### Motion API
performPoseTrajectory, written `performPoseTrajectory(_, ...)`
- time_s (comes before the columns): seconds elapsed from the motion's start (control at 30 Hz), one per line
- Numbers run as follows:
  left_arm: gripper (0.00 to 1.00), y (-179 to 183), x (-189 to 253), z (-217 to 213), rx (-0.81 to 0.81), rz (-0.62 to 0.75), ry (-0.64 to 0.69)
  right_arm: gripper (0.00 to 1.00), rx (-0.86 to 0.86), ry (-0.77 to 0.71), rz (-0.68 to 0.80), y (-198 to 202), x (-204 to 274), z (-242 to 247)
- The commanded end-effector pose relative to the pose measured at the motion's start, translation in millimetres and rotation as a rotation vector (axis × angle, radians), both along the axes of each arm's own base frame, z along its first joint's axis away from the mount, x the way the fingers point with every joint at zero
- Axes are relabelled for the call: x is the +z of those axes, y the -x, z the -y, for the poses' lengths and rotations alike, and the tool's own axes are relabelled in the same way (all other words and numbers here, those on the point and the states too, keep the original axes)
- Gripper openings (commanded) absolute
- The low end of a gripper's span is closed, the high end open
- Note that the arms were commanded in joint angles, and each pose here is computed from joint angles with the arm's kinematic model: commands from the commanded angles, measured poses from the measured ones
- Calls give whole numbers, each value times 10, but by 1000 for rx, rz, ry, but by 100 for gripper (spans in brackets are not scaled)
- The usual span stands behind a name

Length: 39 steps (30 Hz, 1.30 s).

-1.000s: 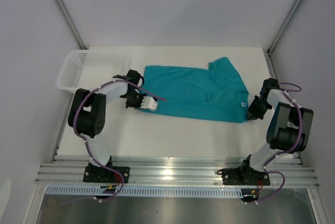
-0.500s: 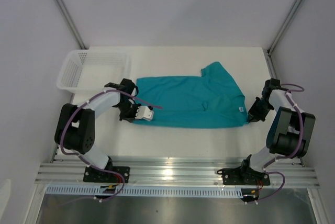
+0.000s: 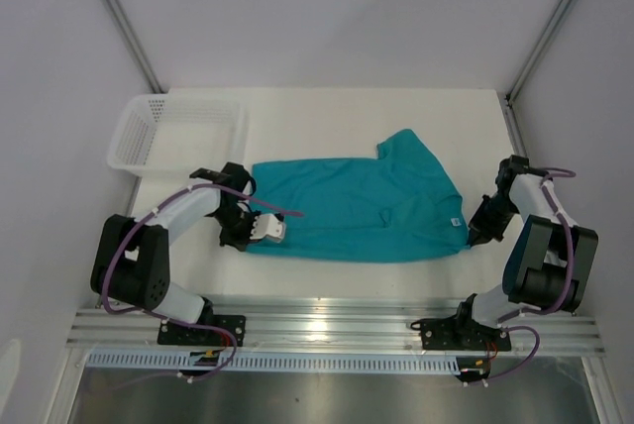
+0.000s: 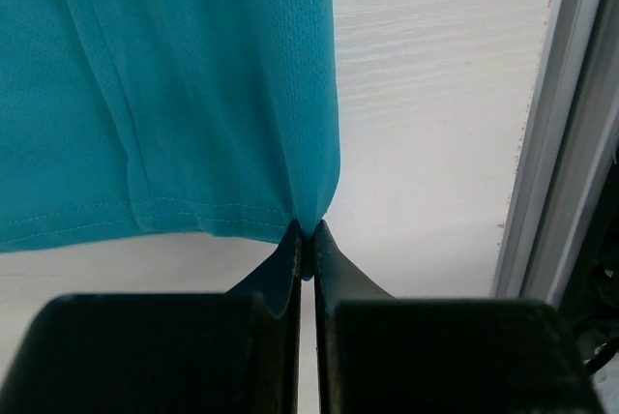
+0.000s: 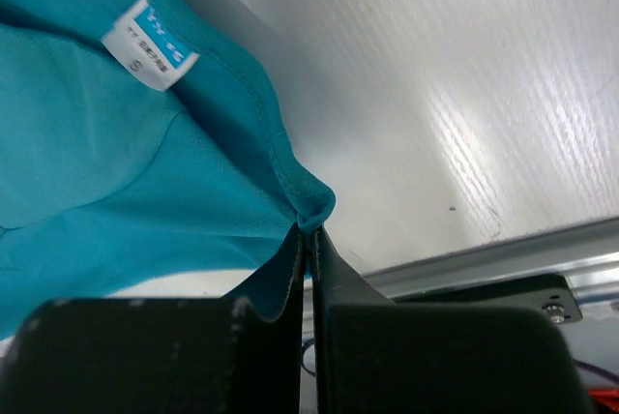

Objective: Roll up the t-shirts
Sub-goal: Fold the tshirt

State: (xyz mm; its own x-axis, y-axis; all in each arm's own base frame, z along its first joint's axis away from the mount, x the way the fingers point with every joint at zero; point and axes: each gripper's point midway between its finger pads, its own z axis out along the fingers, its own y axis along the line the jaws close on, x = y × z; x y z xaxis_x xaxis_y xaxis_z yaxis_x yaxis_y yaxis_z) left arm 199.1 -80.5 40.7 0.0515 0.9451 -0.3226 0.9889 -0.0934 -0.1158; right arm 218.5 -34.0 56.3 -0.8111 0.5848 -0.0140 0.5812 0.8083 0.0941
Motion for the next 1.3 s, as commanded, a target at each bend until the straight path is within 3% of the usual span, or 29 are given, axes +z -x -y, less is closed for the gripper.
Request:
performPoseTrajectory(0.0, 1, 155, 17, 73, 8, -38, 42, 0, 18, 6, -63, 266, 46, -53)
performPoseTrajectory(0.13, 1, 206, -25, 88, 1, -52, 42, 1, 2, 21, -77, 348, 35, -52)
performPoseTrajectory(0.2, 5, 238, -58, 63, -3, -57, 33, 6, -3, 39, -74, 329, 44, -18)
performPoseTrajectory(0.23, 12, 218, -65, 58, -4, -48, 29, 21, -1, 38, -79, 333, 32, -19)
performPoseTrajectory(0.27, 34, 214, -76, 40, 3, -46, 18, 27, -1, 33, -80, 333, 24, -27)
performPoseTrajectory(0.3, 44, 199, -71, 39, 2, -41, 17, 32, -1, 32, -80, 326, 22, -25)
performPoseTrajectory(0.37, 59, 203, -33, 15, 2, -44, 5, 40, 0, 36, -72, 303, 39, -15)
performPoseTrajectory(0.43, 65, 117, 52, -16, 25, -24, -12, 45, -2, 52, -46, 240, 91, 19)
performPoseTrajectory(0.6, 67, -65, 333, -134, 161, -17, -45, 48, 2, 110, 96, -81, 388, 145)
performPoseTrajectory(0.77, 65, -760, 768, 80, 442, 125, 70, 48, 63, 258, 396, -885, 1010, 361)
performPoseTrajectory(0.8, 63, -1075, 880, 173, 491, 221, 131, 48, 78, 260, 428, -1045, 1033, 354)
performPoseTrajectory(0.87, 61, -1354, 953, 223, 611, 292, 146, 48, 126, 246, 572, -1497, 1232, 251)
performPoseTrajectory(0.97, 60, -1872, 973, 191, 704, 472, 112, 48, 164, 183, 658, -2045, 1232, 119)
performPoseTrajectory(1.07, 60, -2308, 995, 178, 824, 549, 96, 48, 205, 149, 684, -2497, 1084, -23)
performPoseTrajectory(1.1, 59, -2398, 783, 158, 859, 519, 55, 47, 217, 130, 653, -2649, 841, -69)
performPoseTrajectory(1.17, 59, -2537, 748, 70, 976, 511, -15, 47, 256, 110, 686, -2936, 856, -223)
performPoseTrajectory(1.2, 58, -2747, 950, 106, 1013, 550, 9, 46, 281, 88, 687, -3032, 792, -305)
performPoseTrajectory(1.27, 57, -2744, 592, 79, 1077, 461, -75, 45, 323, 42, 639, -3201, 427, -488)
